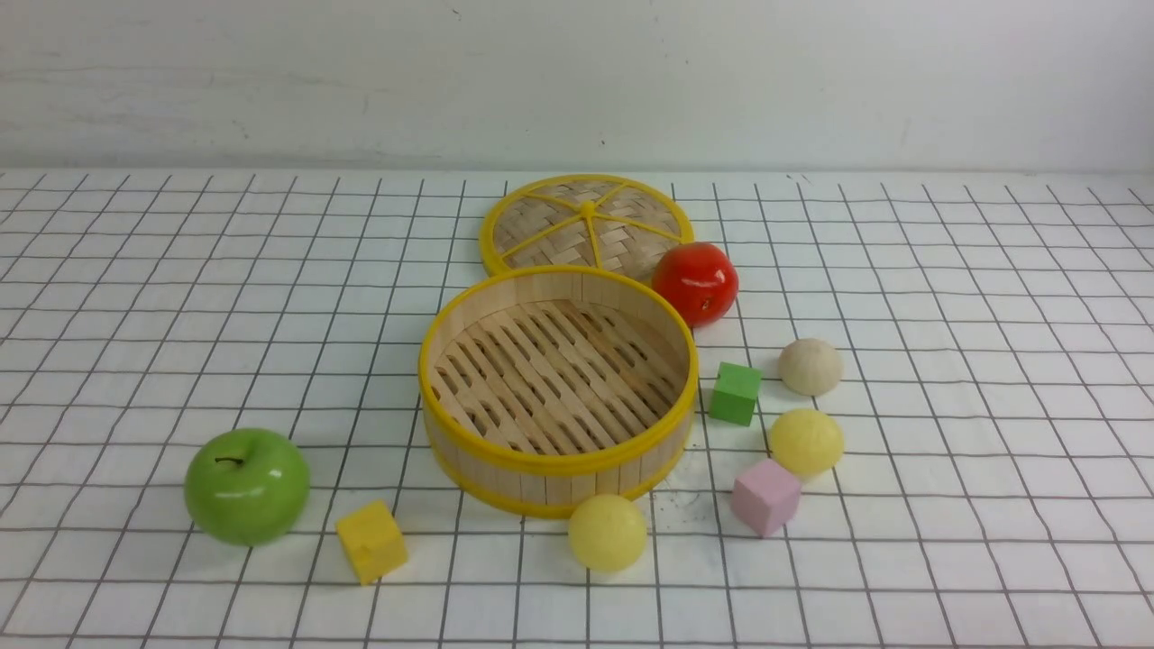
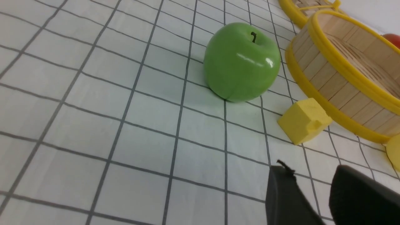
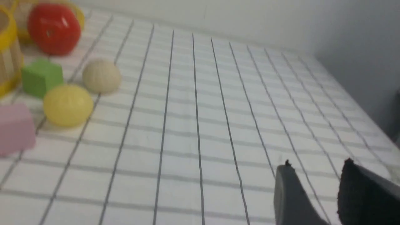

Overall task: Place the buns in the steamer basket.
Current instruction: Use the right arm to grab a steamed stuffed bun

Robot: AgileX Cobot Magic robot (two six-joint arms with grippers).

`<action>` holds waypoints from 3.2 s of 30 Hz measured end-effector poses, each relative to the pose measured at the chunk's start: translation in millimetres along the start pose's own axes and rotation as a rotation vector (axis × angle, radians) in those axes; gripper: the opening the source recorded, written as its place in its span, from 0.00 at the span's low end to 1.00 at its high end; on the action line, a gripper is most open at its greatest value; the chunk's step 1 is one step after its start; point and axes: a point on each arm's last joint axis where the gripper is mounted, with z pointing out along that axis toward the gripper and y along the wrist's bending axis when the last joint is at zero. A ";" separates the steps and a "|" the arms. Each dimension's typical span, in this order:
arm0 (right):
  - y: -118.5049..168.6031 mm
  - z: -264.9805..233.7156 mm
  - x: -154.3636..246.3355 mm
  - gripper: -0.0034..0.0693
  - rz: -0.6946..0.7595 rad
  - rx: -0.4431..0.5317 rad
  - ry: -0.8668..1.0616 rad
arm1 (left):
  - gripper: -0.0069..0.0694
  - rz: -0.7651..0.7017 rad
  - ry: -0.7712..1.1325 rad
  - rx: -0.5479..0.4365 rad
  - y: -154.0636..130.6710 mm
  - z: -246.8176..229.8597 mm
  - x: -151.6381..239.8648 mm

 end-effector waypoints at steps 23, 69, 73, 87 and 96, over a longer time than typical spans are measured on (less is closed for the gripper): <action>-26.2 -42.3 -150.1 0.38 0.503 -0.094 -0.686 | 0.40 0.000 0.000 0.000 0.0 0.0 0.0; 119.2 302.2 -121.8 0.38 0.071 -0.369 0.927 | 0.40 0.000 0.000 0.000 0.0 0.0 0.0; 130.5 323.1 -108.0 0.38 0.068 -0.370 0.919 | 0.40 0.000 0.000 0.000 0.0 0.0 0.0; 150.6 363.9 -46.4 0.38 0.030 -0.294 0.987 | 0.40 0.000 0.000 0.000 0.0 0.0 0.0; 151.9 370.2 -47.5 0.38 0.135 -0.237 0.943 | 0.40 0.000 0.000 0.000 0.0 0.0 0.0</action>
